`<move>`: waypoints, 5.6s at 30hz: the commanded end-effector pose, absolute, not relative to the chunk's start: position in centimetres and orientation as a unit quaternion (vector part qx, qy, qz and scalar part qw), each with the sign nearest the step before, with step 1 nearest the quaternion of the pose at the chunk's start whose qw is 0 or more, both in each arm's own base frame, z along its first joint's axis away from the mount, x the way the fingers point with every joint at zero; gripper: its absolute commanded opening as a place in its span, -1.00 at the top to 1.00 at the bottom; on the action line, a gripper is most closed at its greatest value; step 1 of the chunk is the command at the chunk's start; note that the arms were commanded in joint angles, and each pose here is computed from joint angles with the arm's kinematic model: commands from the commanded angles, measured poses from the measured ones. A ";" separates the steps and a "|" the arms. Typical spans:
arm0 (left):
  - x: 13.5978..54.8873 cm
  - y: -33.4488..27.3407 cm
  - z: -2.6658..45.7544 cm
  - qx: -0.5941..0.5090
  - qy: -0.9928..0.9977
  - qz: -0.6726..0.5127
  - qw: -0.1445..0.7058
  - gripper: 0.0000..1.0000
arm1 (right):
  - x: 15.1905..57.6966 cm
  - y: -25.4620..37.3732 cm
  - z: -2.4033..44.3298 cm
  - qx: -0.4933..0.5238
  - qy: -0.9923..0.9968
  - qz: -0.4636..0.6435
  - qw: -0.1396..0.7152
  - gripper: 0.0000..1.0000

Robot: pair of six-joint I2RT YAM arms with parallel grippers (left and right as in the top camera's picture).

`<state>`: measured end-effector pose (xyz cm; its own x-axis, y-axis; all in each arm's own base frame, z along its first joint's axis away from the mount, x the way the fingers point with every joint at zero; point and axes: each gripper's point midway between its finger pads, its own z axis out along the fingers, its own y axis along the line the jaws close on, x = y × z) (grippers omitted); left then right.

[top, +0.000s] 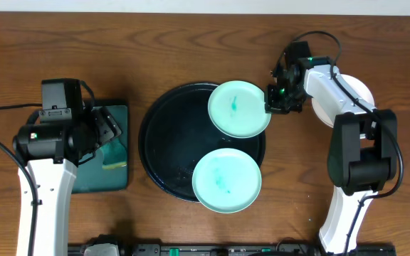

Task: Clean dirty plates on tray and stack at the side
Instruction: 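Move the right gripper back and grip the back pale green plate rim, then grasp the green sponge in the basin with the left gripper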

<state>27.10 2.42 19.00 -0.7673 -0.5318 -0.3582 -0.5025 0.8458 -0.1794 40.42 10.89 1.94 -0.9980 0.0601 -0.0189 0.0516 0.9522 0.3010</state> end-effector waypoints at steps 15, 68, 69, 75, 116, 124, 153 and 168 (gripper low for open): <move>27.1 2.6 19.0 -0.274 0.940 -0.030 0.200 -0.63 | 38.3 18.6 4.9 -0.059 0.978 0.198 0.027 0.97; 28.6 4.0 -0.8 -0.232 0.972 0.019 -0.025 0.03 | 36.6 22.1 0.0 -0.053 0.984 0.169 -0.016 0.97; 28.7 4.1 -0.8 -0.233 0.972 0.019 -0.023 0.11 | 36.5 22.1 0.0 -0.053 0.984 0.169 -0.018 0.97; 29.2 4.1 -0.8 -0.235 0.972 0.014 -0.014 0.24 | 36.3 22.0 0.0 -0.053 0.984 0.167 -0.022 0.97; 28.2 3.7 0.7 -0.243 0.968 -0.029 0.048 0.04 | 36.1 21.9 -0.1 -0.055 0.984 0.166 -0.025 0.97; 29.1 3.8 -0.9 -0.241 0.969 -0.029 0.049 0.51 | 35.9 21.8 -0.1 -0.055 0.984 0.164 -0.030 0.97; 29.7 3.7 24.2 -0.151 0.874 -0.042 0.461 0.85 | 35.8 21.8 -0.1 -0.062 0.984 0.163 -0.031 0.97; 29.8 3.7 24.4 -0.142 0.873 -0.037 0.465 0.86 | 35.8 21.9 -0.1 -0.062 0.984 0.164 -0.031 0.97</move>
<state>29.53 3.85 23.44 -0.5443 -0.3081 -0.7802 -0.2406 0.9484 -0.2067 36.58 21.50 0.48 -0.9943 -0.1048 0.0222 -0.0913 0.9374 0.3360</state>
